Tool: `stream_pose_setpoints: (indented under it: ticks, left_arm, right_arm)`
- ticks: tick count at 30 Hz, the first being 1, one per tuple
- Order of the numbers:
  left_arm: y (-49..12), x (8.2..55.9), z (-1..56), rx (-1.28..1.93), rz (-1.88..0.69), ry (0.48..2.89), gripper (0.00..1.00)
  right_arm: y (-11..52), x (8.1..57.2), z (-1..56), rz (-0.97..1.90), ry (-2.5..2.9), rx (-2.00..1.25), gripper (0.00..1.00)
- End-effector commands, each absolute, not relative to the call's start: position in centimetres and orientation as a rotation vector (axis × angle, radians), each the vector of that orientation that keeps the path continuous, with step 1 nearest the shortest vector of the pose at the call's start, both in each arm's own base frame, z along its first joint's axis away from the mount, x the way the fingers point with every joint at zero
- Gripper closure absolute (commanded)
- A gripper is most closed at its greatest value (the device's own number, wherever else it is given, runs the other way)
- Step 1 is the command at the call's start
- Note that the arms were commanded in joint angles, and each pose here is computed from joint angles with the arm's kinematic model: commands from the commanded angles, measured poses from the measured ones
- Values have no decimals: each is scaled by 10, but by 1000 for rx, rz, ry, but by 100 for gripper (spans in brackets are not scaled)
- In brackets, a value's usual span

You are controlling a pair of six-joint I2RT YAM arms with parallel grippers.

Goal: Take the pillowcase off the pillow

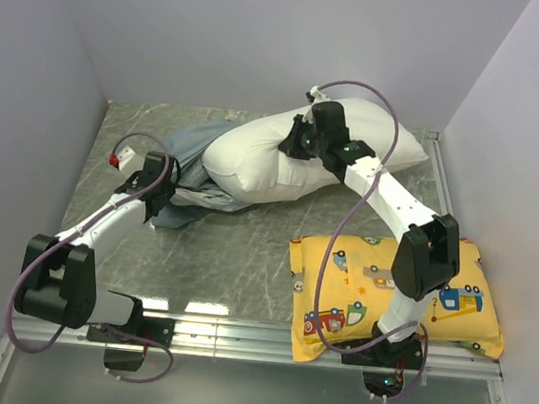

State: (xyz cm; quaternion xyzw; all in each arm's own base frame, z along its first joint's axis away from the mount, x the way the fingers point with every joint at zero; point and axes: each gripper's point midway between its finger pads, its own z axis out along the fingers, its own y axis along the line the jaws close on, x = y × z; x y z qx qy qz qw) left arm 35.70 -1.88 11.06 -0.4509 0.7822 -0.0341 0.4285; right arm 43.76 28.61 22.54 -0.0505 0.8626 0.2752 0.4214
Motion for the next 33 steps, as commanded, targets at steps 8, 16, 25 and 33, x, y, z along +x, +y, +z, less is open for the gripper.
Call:
stream_pose_setpoints:
  ticks: [8, 16, 25, 33]
  left_arm:
    - [1, 387, 116, -1129, 2, 1935, 99]
    - [22, 417, 110, -1246, -31, 1887, 100]
    - [35, 435, 113, -1282, -71, 1865, 100]
    - [23, 423, 115, -1201, -152, 1891, 99]
  right_arm:
    - [247, 413, 297, 753, 1971, -106, 100]
    - [235, 355, 335, 836, 1892, -203, 100]
    - [203, 350, 382, 851, 1785, -121, 100]
    - [180, 406, 436, 792, 1617, 60, 100]
